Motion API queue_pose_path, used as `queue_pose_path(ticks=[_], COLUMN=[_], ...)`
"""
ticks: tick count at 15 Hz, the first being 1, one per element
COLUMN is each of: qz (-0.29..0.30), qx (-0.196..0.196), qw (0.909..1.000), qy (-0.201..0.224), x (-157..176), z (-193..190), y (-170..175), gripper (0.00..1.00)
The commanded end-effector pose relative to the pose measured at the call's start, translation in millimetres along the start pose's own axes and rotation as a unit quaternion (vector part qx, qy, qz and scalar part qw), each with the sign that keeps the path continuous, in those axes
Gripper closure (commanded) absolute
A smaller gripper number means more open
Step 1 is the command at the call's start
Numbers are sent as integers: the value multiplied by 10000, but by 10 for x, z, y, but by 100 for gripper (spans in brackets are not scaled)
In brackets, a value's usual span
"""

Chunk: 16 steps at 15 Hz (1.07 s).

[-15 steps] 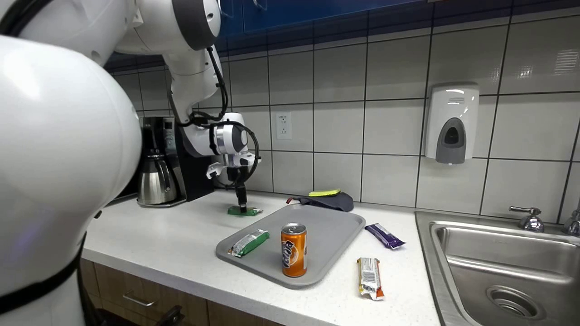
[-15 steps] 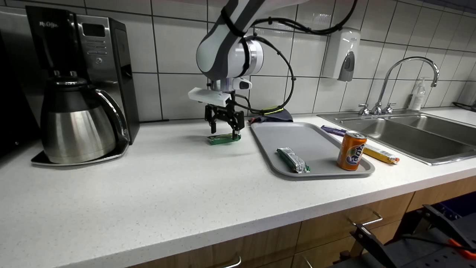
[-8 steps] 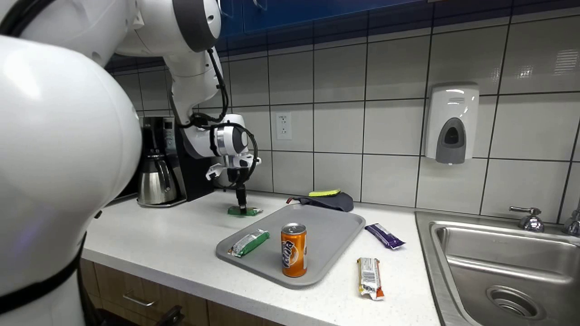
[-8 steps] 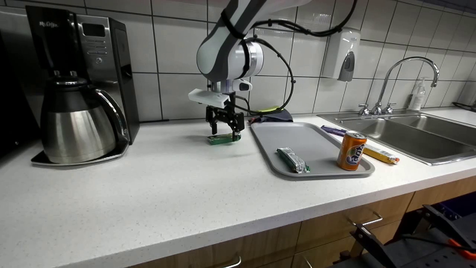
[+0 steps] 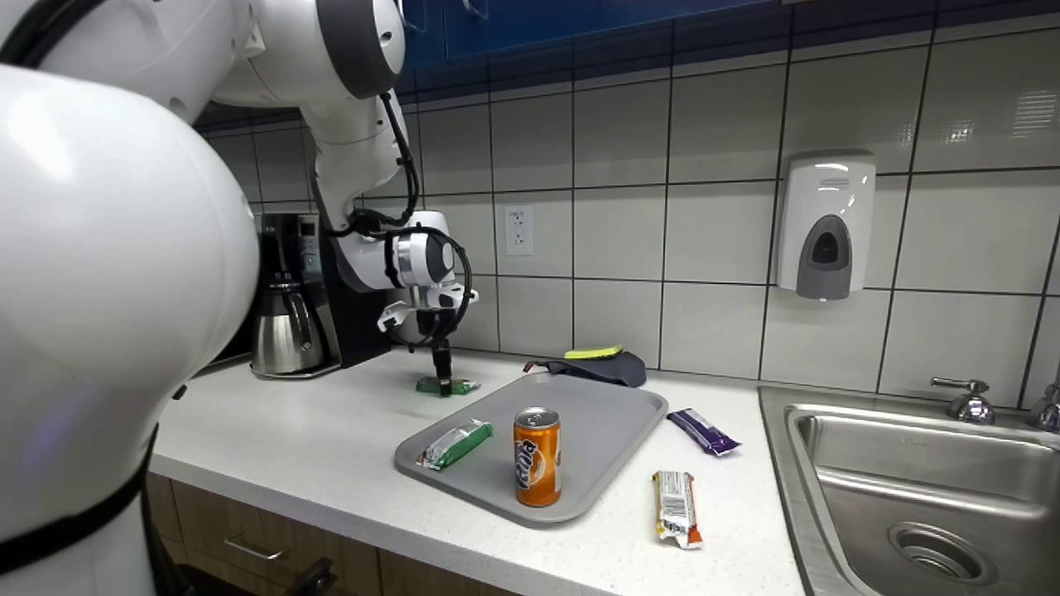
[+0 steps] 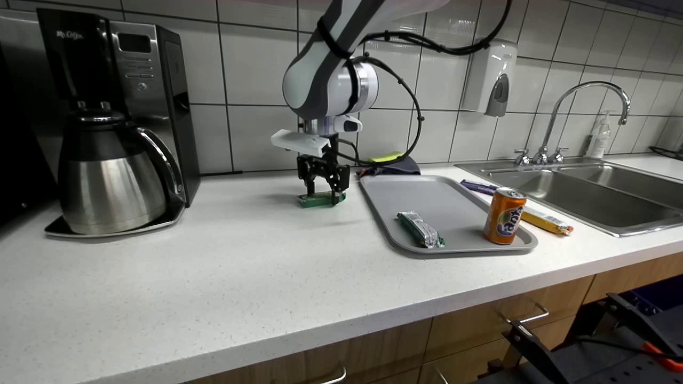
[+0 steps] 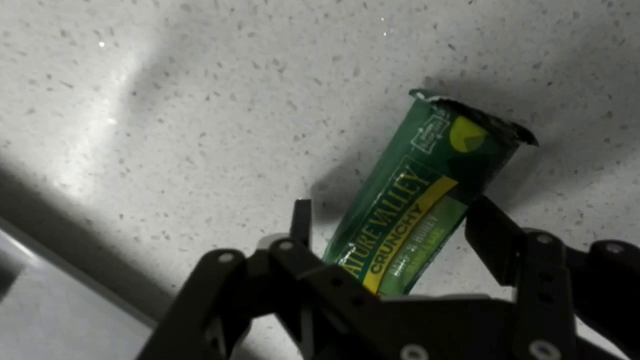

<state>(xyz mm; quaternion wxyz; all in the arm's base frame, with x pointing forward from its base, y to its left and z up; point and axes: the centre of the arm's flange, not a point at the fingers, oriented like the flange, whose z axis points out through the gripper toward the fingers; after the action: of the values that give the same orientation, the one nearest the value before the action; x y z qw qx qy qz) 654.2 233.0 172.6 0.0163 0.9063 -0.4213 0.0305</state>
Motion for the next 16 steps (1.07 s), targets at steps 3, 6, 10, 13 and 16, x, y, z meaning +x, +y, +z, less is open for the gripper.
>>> queue_pose_path(ticks=[3, 6, 10, 13, 16], qz=[99, 84, -5, -160, -235], qx=[-51, -10, 9, 5, 22], qw=[9999, 9999, 9999, 9998, 9996], qy=[75, 88, 100, 94, 139], x=[33, 39, 14, -55, -109], z=[-22, -71, -140, -215, -288], y=[-82, -95, -71, -26, 30], gripper=[66, 81, 81, 81, 81])
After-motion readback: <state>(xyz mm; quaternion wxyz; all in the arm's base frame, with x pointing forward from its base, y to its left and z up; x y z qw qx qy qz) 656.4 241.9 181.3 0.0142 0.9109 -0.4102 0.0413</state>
